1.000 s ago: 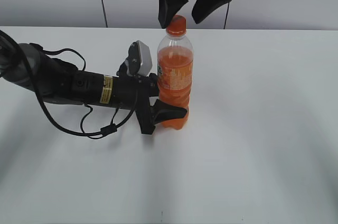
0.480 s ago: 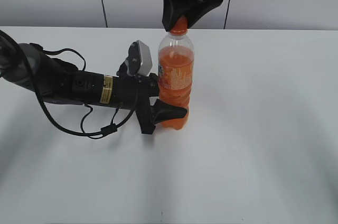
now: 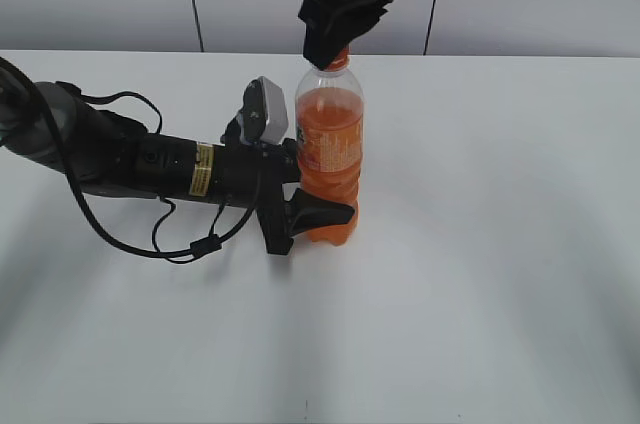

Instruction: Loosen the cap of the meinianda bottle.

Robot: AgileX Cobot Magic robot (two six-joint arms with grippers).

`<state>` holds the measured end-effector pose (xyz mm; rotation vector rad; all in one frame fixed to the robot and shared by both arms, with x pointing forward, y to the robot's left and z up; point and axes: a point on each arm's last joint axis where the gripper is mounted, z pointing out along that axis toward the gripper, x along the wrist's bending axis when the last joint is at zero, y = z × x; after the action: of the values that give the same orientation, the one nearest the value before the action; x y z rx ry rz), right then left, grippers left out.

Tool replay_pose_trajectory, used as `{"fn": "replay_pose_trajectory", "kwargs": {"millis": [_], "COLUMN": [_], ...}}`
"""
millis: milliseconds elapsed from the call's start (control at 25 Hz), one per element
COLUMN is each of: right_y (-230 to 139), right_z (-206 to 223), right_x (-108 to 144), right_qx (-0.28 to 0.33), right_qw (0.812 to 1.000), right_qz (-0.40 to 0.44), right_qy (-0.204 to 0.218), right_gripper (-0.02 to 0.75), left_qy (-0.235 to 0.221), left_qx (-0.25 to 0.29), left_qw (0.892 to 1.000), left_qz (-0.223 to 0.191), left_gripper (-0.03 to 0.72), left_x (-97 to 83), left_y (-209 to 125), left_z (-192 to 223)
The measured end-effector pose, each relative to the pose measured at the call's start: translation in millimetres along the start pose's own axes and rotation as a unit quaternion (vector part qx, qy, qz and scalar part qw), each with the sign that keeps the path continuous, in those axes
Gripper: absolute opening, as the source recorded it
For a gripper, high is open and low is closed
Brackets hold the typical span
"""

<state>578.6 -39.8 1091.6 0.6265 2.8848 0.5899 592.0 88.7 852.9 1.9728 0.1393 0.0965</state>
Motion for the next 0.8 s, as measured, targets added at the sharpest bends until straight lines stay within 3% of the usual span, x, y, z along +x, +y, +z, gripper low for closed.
{"fn": "replay_pose_trajectory", "kwargs": {"millis": [160, 400, 560, 800], "right_y": [0.2, 0.3, 0.2, 0.5], "right_z": [0.0, -0.7, -0.7, -0.9], "right_x": [0.4, 0.8, 0.8, 0.7], "right_qx": [-0.002, -0.003, -0.003, -0.003], "right_qw": [0.990, 0.942, 0.926, 0.929], "right_qz": [-0.139, -0.335, -0.378, -0.371], "right_qy": [0.002, 0.003, 0.003, 0.002], "right_gripper": [0.274, 0.274, 0.274, 0.305], "left_qy": [0.000, 0.000, 0.000, 0.000], "left_qx": [0.000, 0.000, 0.000, 0.000], "left_qw": [1.000, 1.000, 1.000, 1.000], "left_qz": [0.001, 0.002, 0.002, 0.002], "left_gripper": [0.402, 0.402, 0.402, 0.402], "left_x": [0.0, 0.0, 0.0, 0.0], "left_y": [0.0, 0.0, 0.0, 0.0], "left_z": [0.0, 0.0, 0.0, 0.0]}}
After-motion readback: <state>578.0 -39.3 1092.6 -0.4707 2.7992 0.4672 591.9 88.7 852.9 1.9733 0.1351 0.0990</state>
